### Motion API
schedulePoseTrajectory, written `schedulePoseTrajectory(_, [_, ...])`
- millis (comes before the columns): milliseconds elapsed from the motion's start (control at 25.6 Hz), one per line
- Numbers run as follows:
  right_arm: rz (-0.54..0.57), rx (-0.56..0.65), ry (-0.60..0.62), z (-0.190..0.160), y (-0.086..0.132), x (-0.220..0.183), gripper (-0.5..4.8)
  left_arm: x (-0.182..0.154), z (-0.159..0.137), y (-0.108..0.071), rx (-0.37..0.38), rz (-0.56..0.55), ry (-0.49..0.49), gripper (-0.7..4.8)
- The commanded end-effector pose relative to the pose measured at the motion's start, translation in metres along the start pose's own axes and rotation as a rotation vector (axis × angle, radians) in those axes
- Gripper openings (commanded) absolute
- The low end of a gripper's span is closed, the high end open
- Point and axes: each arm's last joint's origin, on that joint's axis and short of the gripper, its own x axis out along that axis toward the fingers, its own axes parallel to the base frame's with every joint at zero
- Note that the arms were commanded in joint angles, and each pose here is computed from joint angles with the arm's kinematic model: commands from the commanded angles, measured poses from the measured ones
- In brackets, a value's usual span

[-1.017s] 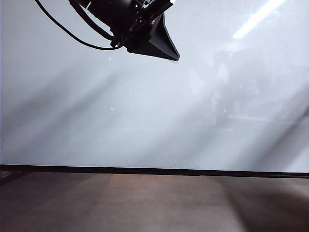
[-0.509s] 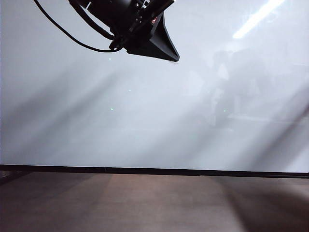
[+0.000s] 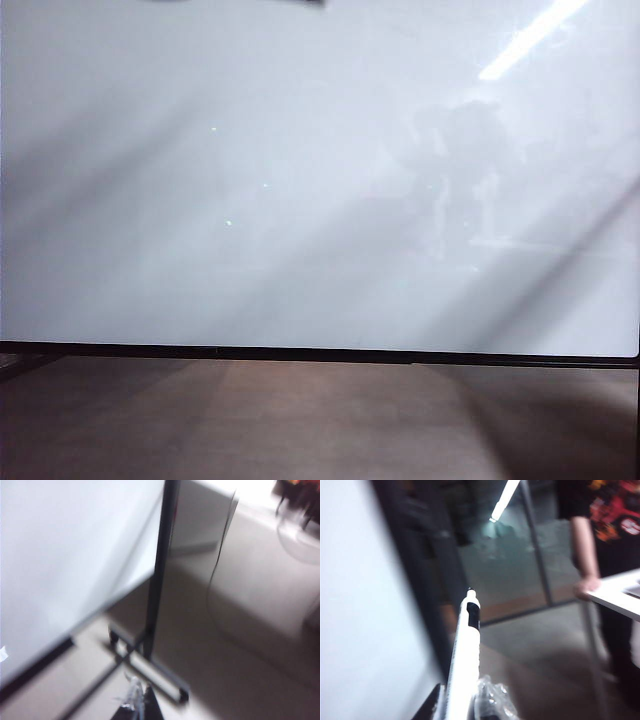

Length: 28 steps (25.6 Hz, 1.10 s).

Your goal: Reach to the right to find the marker pen, pick it up, and write the number 0 on the whiteboard.

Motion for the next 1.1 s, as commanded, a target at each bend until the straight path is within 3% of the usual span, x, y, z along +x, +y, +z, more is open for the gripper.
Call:
schedulePoseTrajectory(39, [0.175, 0.128, 0.104, 0.024, 0.041, -0.010, -0.05, -0.038, 0.018, -0.005, -0.044, 0.085, -0.112, -0.05])
schedulePoseTrajectory(117, [0.186, 0.109, 0.141, 0.043, 0.078, -0.020, -0.05, -0.056, 0.024, -0.009, -0.091, 0.097, -0.169, -0.05])
schedulePoseTrajectory(235, [0.079, -0.099, 0.108, 0.082, 0.132, -0.043, -0.05, -0.067, 0.026, -0.011, -0.094, 0.104, -0.186, -0.05])
schedulePoseTrajectory(352, [0.047, -0.073, 0.093, 0.105, 0.157, -0.056, -0.05, -0.067, 0.024, -0.011, -0.100, 0.102, -0.162, -0.05])
schedulePoseTrajectory(509, [0.188, -0.106, 0.138, 0.122, 0.183, -0.061, -0.05, -0.067, 0.019, -0.011, -0.106, 0.103, -0.117, -0.05])
schedulePoseTrajectory(743, [0.274, -0.155, 0.240, 0.139, 0.215, -0.045, -0.05, -0.067, 0.025, -0.011, -0.080, 0.101, -0.143, -0.05])
schedulePoseTrajectory(1096, [0.299, -0.212, 0.191, 0.157, 0.242, 0.008, -0.05, -0.070, 0.076, -0.010, -0.077, 0.071, -0.141, -0.05])
